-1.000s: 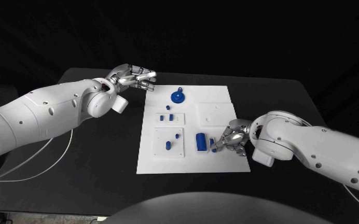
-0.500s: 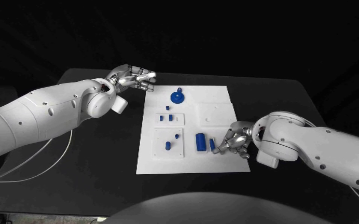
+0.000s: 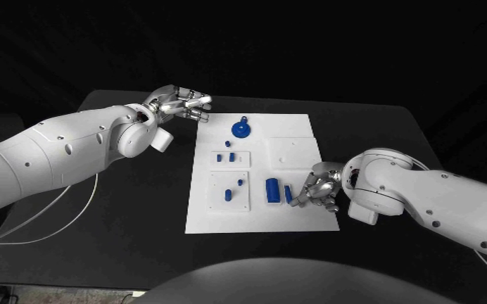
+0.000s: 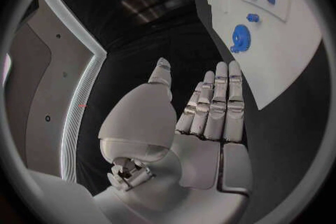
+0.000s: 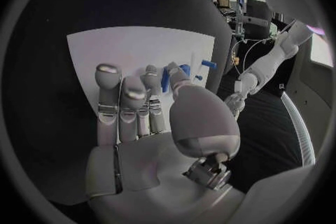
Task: Assemble the parts on the task board
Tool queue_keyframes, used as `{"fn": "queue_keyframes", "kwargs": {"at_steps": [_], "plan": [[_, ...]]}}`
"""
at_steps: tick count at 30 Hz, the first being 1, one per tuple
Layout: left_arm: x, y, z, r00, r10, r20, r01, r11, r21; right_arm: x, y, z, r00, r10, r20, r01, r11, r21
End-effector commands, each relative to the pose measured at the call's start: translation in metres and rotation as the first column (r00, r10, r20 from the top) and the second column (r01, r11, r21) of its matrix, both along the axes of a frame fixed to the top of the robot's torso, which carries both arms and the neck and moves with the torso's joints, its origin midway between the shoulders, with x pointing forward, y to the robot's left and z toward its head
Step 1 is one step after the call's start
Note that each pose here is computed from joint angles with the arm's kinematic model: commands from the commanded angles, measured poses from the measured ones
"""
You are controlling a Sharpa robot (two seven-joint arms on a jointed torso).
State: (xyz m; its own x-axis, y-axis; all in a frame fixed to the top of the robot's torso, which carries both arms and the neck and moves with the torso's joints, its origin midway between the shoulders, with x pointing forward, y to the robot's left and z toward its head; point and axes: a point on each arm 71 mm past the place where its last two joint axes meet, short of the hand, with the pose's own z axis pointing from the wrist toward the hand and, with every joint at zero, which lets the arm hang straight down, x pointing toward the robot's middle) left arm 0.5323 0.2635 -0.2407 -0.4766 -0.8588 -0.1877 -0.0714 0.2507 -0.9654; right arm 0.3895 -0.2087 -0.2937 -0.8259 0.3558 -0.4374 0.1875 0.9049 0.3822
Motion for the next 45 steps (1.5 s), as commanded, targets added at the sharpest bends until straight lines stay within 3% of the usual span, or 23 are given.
{"fn": "queue_keyframes", "kwargs": {"at_steps": [1, 11, 30, 38, 45], "plan": [[-0.0013, -0.0032, -0.0006, 1.000, -0.020, -0.005, 0.020, 1.000, -0.006, 0.0019, -0.0003, -0.0010, 1.000, 0.012, 0.020, -0.011, 1.000, -0.025], [-0.0001, -0.0010, -0.0003, 1.000, -0.010, 0.003, 0.010, 1.000, -0.004, 0.0082, 0.0008, -0.0028, 0.998, -0.022, 0.057, 0.023, 0.999, -0.022], [0.0005, 0.0003, -0.0004, 1.000, -0.006, 0.004, 0.006, 1.000, -0.002, 0.0080, -0.0001, -0.0043, 0.999, -0.011, 0.040, 0.012, 0.999, -0.030], [0.0004, 0.0006, -0.0006, 1.000, -0.005, 0.002, 0.005, 1.000, -0.001, 0.0111, -0.0017, 0.0007, 0.994, -0.060, 0.089, 0.059, 0.998, 0.006], [0.0004, 0.0012, -0.0005, 1.000, -0.003, 0.003, 0.003, 1.000, 0.000, 0.0119, -0.0040, 0.0038, 0.993, -0.069, 0.100, 0.068, 0.998, 0.016]]}}
